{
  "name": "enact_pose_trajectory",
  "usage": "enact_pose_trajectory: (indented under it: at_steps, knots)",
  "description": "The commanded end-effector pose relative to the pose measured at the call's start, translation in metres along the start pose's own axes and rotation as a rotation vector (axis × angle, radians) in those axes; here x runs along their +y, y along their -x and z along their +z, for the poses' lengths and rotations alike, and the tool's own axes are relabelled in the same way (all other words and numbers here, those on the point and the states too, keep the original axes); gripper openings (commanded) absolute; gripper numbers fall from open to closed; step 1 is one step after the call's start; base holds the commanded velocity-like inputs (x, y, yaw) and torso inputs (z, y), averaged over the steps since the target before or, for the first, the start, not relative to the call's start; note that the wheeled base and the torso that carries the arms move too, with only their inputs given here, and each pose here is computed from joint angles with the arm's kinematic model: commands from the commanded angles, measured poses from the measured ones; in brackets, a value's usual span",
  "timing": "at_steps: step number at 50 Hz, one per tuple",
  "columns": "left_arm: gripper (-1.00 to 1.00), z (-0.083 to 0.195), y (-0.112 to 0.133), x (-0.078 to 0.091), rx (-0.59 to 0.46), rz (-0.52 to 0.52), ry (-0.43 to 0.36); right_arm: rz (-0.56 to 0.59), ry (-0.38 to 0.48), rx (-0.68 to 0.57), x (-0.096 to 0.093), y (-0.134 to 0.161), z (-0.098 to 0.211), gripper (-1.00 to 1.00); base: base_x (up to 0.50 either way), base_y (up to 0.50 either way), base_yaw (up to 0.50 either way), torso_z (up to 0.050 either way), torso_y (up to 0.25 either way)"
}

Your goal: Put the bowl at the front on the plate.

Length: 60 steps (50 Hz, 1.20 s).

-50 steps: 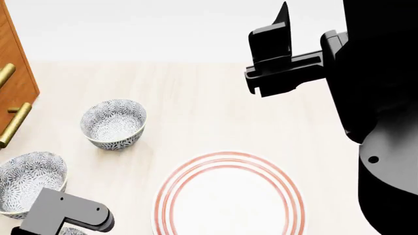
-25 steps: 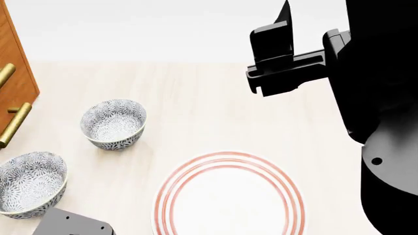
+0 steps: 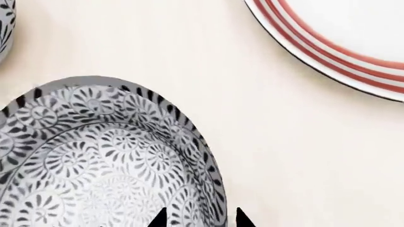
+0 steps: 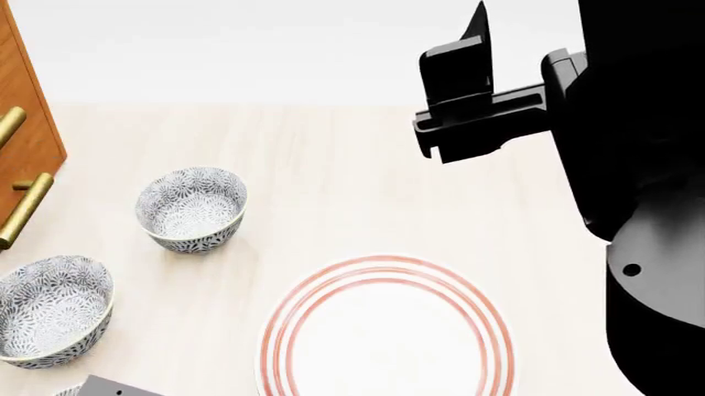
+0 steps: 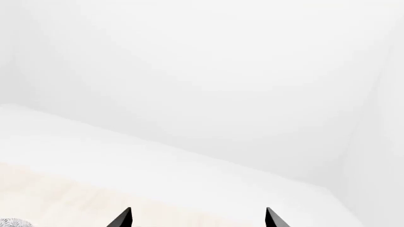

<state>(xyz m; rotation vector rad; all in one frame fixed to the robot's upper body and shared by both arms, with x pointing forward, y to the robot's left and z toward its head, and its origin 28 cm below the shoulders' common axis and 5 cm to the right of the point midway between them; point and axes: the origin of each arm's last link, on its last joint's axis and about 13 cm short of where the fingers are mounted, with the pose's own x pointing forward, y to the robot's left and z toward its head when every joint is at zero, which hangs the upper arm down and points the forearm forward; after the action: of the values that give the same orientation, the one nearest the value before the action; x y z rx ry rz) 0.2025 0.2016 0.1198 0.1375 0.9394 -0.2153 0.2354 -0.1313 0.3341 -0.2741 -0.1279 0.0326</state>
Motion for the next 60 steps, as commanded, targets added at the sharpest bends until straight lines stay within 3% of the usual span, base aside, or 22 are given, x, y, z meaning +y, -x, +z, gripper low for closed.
enact_pose_trajectory:
  at_steps: [1,12,23,33,60]
  knots:
    - [-1.00,-0.003,-0.006,0.001,0.025,0.008,0.012,-0.001,0.004,0.003,0.000,0.000,-0.001,1.00,0.00,0.00,0.00,0.000,0.000]
    - [-1.00,-0.003,-0.009,0.003,-0.016,-0.006,0.022,0.005,0.007,-0.001,0.001,0.001,-0.002,1.00,0.00,0.00,0.00,-0.001,0.000]
    - [-1.00,0.007,-0.003,0.006,-0.194,-0.043,0.045,0.008,0.011,-0.004,0.001,0.001,-0.002,1.00,0.00,0.00,0.00,-0.001,0.000]
    - [-1.00,0.010,0.001,0.005,-0.300,-0.033,-0.015,0.011,0.009,-0.008,0.000,0.002,-0.002,1.00,0.00,0.00,0.00,-0.001,0.000]
    - [-1.00,0.040,0.021,0.009,-0.527,0.036,-0.062,0.017,0.005,-0.008,0.001,0.001,-0.006,1.00,0.00,0.00,0.00,0.000,0.000]
